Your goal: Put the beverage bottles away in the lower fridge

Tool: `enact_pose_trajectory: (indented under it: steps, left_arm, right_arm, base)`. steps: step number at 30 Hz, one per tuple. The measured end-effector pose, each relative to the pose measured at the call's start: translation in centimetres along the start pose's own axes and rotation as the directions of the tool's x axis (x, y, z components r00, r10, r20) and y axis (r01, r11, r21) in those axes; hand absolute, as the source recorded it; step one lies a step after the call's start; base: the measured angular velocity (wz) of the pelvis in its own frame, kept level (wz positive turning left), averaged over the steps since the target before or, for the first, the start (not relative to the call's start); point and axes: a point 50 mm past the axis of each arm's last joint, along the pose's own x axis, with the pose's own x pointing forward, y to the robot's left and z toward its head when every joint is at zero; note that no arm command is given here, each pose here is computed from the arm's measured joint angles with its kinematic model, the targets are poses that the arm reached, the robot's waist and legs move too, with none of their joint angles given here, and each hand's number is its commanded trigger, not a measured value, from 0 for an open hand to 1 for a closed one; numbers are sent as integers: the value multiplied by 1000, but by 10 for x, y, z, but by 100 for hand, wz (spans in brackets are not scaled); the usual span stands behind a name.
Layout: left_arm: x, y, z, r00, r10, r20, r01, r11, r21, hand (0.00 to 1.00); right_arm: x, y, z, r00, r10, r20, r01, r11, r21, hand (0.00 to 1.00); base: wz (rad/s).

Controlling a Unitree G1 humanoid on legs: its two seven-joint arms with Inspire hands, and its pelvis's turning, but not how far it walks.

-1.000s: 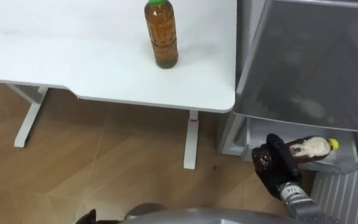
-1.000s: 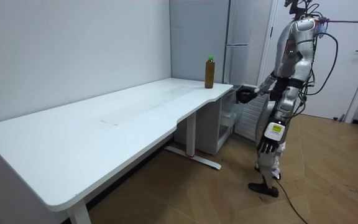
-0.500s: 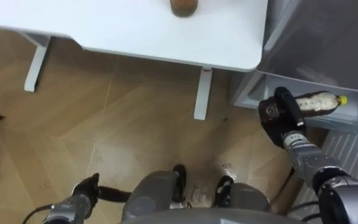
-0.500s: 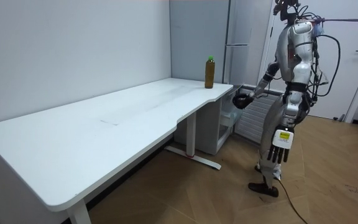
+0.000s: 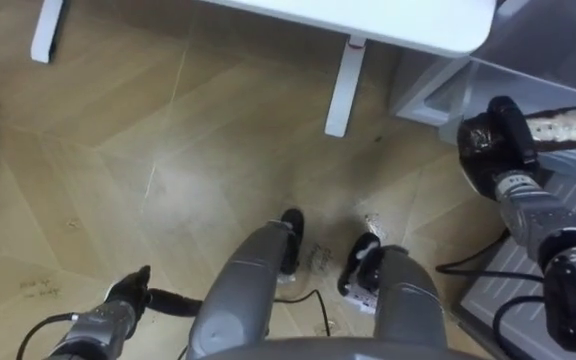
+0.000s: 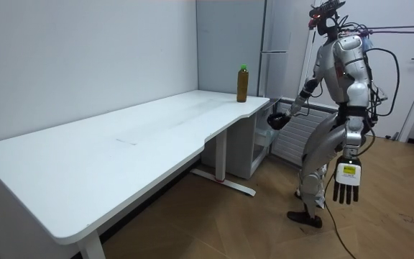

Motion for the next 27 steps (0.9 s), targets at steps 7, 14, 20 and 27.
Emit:
enact_pose_trajectory:
  steps: [7,14,20,27]
  left_arm:
    - [0,0,0,1000,-2,1,2,1000,12,0]
    - [0,2,0,1000,8,4,-8,1000,10,0]
    - [-1,8,-2,999,33,8,-33,999,-6,0]
    - [-1,10,-2,999,39,10,-39,999,-6,0]
  right_arm:
    - [1,7,9,1000,-21,22,22,1000,-9,100]
    - [4,26,26,997,-15,69,14,1000,12,100]
    - [3,30,38,995,-32,98,28,999,42,100]
    - [1,30,48,992,-42,122,36,998,49,0]
  base:
    - [1]
    - [1]
    - [2]
    - [4]
